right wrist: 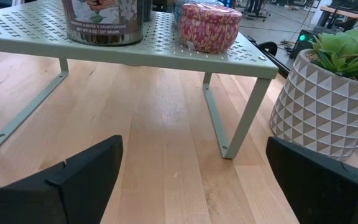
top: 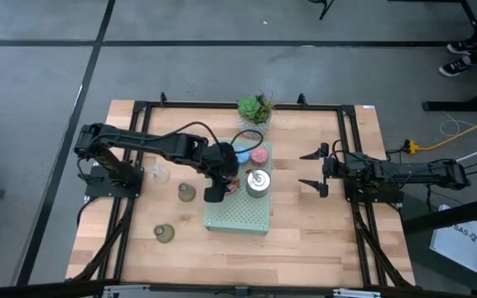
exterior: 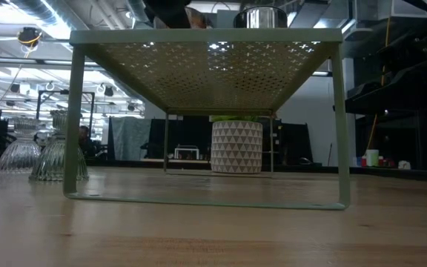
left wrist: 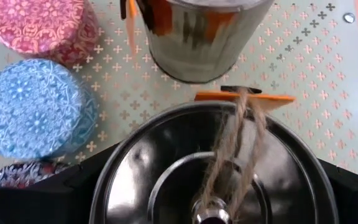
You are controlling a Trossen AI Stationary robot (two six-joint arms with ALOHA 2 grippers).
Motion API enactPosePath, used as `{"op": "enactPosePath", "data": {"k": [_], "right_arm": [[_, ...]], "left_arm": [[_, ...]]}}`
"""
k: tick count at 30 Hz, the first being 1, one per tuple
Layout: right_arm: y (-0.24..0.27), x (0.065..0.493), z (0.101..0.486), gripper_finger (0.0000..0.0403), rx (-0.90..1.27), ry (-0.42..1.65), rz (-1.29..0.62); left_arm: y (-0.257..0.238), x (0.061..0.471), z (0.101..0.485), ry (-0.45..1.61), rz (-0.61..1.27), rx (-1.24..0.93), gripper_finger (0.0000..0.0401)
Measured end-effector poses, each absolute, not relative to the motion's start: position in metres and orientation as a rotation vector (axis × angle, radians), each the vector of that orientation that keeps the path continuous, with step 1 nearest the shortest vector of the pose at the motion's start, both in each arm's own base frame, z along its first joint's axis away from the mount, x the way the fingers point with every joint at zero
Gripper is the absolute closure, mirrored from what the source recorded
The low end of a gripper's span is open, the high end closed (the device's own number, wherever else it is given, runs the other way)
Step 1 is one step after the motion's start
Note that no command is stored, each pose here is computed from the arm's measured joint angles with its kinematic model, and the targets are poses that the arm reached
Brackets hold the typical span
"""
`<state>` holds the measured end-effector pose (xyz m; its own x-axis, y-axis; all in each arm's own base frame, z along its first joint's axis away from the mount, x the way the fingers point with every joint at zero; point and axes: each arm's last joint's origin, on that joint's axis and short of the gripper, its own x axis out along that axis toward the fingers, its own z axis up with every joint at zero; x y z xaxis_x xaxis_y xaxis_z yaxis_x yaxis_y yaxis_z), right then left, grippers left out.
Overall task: Pick & Place candle stick holders
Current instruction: Put the silver scented candle on the shelf
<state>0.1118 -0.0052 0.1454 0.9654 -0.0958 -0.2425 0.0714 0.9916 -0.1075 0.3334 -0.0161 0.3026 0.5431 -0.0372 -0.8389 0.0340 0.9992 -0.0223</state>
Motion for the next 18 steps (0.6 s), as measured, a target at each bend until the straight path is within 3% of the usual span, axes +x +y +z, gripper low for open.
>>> {"op": "enactPosePath", "data": {"k": [9, 18], "right_arm": [[-0.0051, 0.1118, 0.1453, 0.0004, -0.098, 0.25, -0.084], [-0.0052, 0.1118, 0.1453, 0.0004, -0.098, 0.251, -0.085]], "left_arm": [[-0.0146, 0.3346, 0.3016, 0.994, -0.009, 0.004, 0.0053], [-0.0146, 0.3344, 0.3012, 0.998, -0.009, 0.004, 0.0026]]}}
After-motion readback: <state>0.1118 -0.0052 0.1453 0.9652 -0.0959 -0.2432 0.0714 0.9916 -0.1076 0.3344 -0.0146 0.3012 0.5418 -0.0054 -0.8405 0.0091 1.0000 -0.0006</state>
